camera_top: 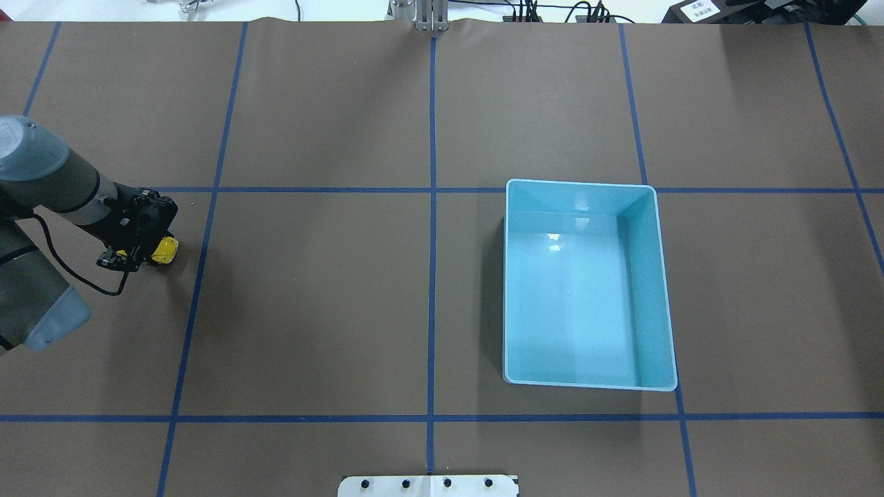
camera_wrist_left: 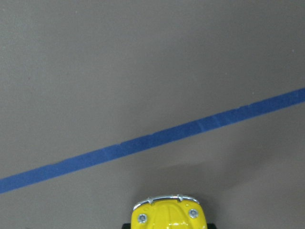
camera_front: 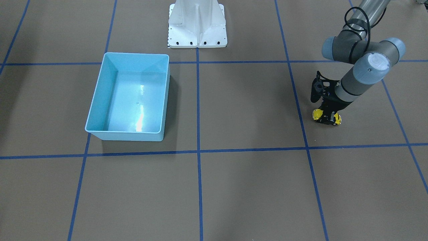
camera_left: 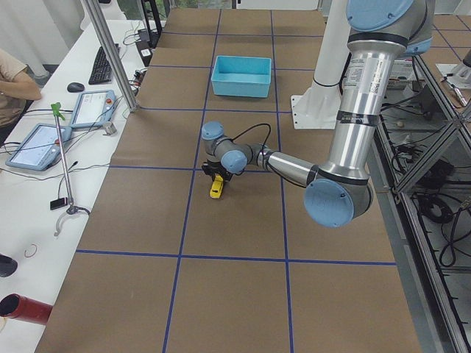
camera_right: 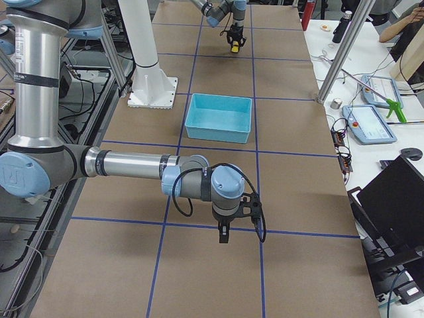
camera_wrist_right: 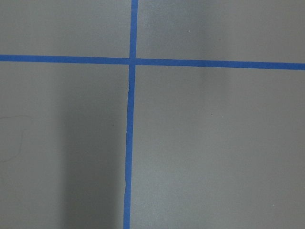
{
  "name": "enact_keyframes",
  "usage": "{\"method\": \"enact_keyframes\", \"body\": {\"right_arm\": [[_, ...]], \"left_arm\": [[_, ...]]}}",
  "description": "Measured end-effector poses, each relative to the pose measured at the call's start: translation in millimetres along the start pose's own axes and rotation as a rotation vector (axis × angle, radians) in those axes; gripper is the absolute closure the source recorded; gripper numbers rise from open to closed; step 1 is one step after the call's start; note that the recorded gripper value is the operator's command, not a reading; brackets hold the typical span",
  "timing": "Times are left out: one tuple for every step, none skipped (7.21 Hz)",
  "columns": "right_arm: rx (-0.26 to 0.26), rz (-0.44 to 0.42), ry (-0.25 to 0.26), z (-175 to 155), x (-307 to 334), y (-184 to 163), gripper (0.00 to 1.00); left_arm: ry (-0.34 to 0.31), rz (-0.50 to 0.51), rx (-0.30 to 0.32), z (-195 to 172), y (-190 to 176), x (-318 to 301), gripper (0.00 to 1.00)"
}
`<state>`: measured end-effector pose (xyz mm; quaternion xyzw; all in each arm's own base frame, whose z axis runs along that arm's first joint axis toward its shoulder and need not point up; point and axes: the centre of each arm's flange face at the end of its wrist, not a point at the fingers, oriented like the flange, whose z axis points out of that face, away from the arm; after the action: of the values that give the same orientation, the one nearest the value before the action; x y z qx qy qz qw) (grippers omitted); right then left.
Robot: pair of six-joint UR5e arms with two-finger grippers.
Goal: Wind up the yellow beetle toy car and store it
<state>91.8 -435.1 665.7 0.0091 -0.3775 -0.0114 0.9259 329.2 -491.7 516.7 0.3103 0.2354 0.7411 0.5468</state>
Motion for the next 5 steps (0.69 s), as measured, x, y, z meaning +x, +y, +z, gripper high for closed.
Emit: {"method": "enact_keyframes", "body": {"right_arm": [[0.0,0.0,0.0,0.0,0.0,0.0,0.0],[0.0,0.0,0.0,0.0,0.0,0.0,0.0],[0.0,0.0,0.0,0.0,0.0,0.0,0.0],[0.0,0.0,0.0,0.0,0.0,0.0,0.0],[0.0,0.0,0.0,0.0,0.0,0.0,0.0]], "left_arm": [[0.003,-0.003,0.0,0.4,2.2,1.2,1.0],[0.005,-0.004,0.002,1.1,4.6,2.9,1.0],[0.006,-0.006,0.004,1.9,8.4,5.7,1.0],[0.007,-0.008,0.008,2.5,12.1,8.0,1.0],[0.008,-0.006,0.008,3.1,15.6,9.5,1.0]]}}
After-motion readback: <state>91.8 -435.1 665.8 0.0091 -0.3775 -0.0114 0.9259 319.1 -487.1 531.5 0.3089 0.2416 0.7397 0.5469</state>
